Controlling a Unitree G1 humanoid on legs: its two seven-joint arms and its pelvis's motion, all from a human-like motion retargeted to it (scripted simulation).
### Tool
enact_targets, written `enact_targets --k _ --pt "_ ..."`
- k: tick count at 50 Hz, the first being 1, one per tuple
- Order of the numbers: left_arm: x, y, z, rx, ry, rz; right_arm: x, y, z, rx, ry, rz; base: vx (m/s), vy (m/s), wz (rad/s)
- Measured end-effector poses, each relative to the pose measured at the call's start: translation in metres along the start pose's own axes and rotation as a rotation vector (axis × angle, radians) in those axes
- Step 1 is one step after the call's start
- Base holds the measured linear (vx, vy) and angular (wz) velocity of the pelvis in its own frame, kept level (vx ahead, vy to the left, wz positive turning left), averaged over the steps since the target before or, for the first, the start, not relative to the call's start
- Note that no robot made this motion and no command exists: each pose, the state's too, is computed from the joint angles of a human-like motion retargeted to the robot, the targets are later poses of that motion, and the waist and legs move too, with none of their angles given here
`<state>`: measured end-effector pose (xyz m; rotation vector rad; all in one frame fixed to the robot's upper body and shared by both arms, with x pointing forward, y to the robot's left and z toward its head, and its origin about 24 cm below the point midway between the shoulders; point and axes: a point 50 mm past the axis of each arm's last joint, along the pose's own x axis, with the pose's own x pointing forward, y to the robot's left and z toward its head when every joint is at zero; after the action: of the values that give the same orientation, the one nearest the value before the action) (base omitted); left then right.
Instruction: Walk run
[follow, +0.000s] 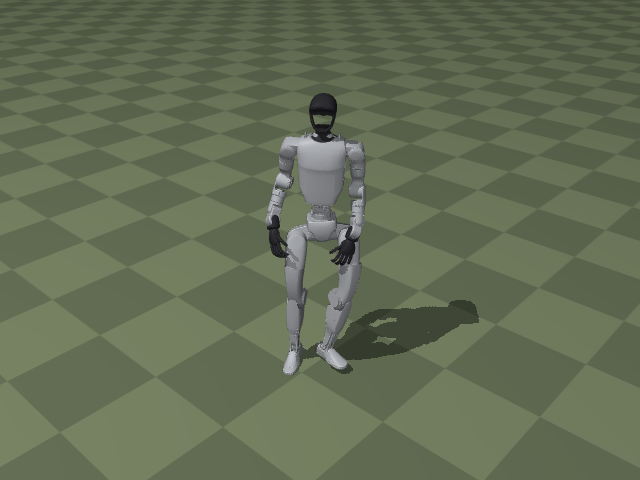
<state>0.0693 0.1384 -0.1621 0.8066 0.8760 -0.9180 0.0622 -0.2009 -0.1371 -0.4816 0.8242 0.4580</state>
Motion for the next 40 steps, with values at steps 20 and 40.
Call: enact_targets --k 20,40 --pt "-0.001 0.025 -0.006 -0.222 0.019 0.116 0.018 0.019 0.009 0.044 0.021 0.075 0.07 0.06 0.73" --pt "-0.022 0.075 -0.063 -0.342 0.233 0.265 0.051 -0.041 0.076 -0.071 -0.202 -0.335 0.03 0.09 1.4"
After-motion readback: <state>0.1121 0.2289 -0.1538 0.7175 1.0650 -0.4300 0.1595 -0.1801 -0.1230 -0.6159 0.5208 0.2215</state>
